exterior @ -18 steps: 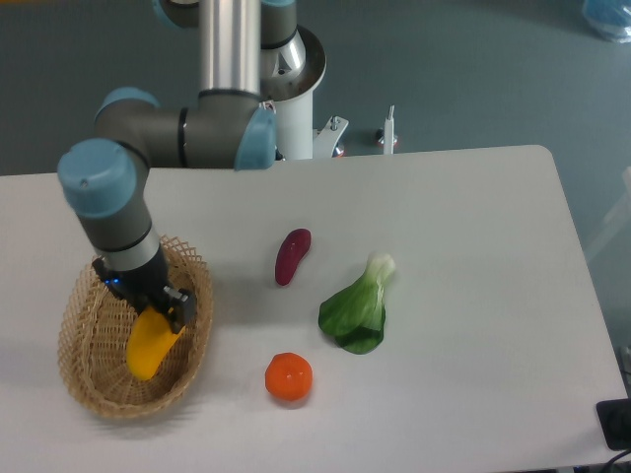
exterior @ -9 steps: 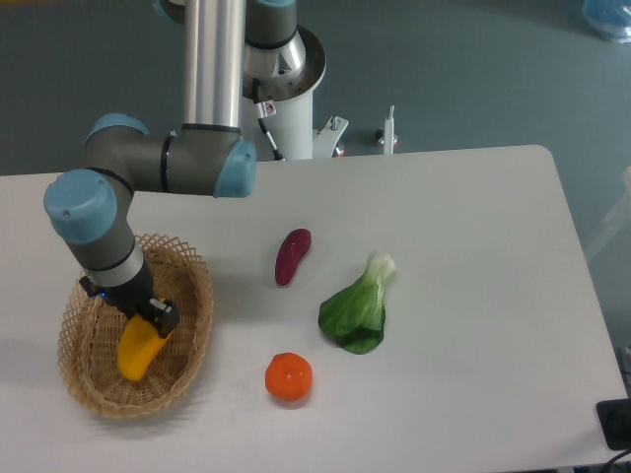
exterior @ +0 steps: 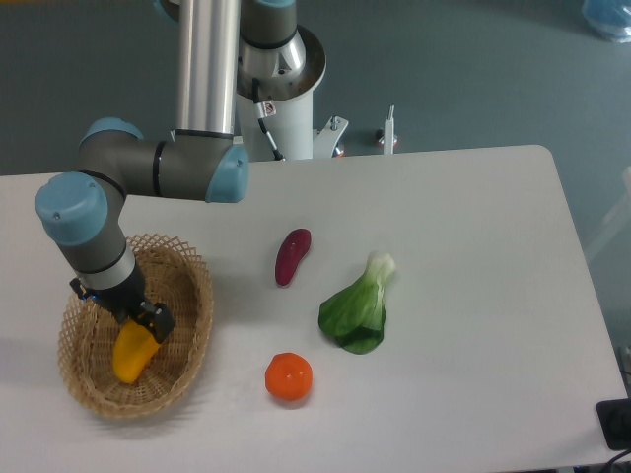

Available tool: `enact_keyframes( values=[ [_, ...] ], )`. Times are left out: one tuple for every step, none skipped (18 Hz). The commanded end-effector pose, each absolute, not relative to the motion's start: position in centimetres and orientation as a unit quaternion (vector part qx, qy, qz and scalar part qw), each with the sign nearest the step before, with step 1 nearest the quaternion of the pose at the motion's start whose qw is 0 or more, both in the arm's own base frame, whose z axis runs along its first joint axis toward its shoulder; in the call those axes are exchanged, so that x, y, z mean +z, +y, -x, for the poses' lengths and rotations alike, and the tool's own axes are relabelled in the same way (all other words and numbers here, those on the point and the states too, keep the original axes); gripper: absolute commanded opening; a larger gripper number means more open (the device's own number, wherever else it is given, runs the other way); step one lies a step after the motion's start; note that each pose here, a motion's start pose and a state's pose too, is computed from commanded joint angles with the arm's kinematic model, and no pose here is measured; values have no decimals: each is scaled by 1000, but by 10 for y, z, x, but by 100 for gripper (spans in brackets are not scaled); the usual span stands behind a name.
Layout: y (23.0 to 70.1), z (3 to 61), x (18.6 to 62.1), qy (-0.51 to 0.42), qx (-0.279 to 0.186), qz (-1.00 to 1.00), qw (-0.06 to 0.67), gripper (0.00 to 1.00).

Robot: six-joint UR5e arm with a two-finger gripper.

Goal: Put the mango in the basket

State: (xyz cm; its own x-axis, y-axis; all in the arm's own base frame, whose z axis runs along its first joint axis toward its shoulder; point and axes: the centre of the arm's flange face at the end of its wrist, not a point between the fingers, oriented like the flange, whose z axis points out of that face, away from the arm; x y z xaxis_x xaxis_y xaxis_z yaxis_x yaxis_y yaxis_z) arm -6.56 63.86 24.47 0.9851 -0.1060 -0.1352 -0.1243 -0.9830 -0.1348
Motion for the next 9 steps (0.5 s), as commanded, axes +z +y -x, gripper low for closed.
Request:
enact_keyframes(
  values=[
    [639,66,247,58,64,994,73,100],
    [638,65,249,58,65,993,74,100],
    [638,66,255,57,67,993,79,100],
    [637,66,258,57,67,993,81,100],
    [637,66,259,56,68,993,82,100],
    [638,67,262,55,68,993,84,100],
    [638,67,263,56,69,992,84,100],
    [637,68,266,55,70,992,86,100],
    [636,69,267,54,71,992,87,100]
  ],
)
